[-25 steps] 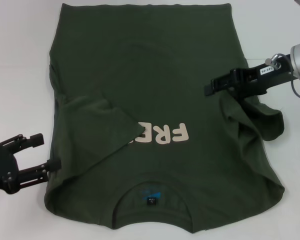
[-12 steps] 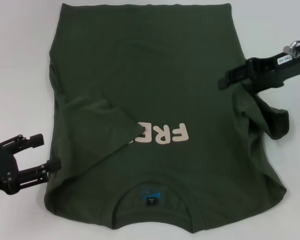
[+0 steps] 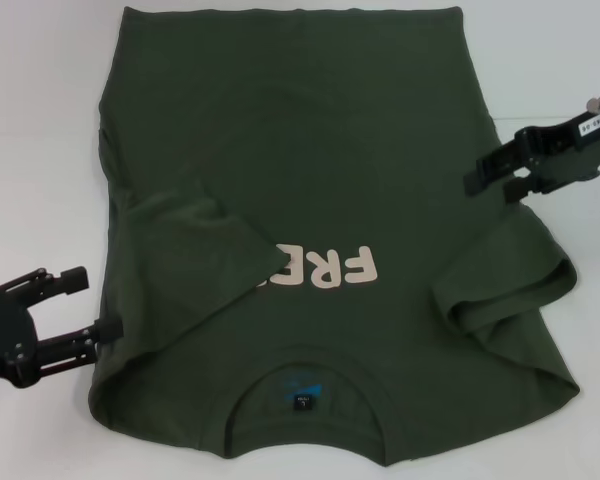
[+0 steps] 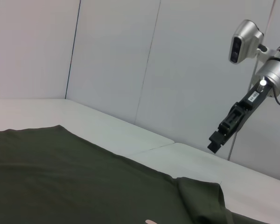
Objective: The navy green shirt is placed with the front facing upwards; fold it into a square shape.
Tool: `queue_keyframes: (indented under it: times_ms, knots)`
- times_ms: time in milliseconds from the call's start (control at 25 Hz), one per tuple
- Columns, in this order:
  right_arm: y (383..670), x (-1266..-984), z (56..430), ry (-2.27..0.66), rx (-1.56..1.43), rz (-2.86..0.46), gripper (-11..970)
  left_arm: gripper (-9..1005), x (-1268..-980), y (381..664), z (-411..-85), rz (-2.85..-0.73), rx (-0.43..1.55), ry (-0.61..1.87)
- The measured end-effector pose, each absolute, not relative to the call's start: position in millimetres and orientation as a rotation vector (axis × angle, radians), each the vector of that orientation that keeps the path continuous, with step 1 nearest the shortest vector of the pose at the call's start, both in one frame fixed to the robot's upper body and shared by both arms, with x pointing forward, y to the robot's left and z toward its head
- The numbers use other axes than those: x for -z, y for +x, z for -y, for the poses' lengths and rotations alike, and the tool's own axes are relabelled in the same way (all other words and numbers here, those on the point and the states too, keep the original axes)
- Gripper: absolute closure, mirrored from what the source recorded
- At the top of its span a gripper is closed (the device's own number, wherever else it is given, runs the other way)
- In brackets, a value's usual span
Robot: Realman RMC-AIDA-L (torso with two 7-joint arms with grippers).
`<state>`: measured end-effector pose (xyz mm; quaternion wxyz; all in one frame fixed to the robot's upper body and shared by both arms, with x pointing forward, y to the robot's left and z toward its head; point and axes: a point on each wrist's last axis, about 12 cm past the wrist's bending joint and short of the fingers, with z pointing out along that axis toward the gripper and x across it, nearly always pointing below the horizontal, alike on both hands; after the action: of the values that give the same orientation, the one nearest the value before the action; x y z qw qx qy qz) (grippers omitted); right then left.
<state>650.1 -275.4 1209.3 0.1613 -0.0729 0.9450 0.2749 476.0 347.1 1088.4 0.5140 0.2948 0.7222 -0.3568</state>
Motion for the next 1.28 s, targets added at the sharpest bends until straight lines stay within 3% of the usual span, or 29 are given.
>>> queue_keyframes:
  times_ms: [760,1280]
  knots:
    - [636,-1187,321,-0.101,-0.425,-2.872,285,164,-1088,476,-345,-1.733,0.866,0.707]
    - [643,-1163,311,-0.105,-0.29,-2.856,331,164,-1087,478,-343,-1.729,0.874,0.706]
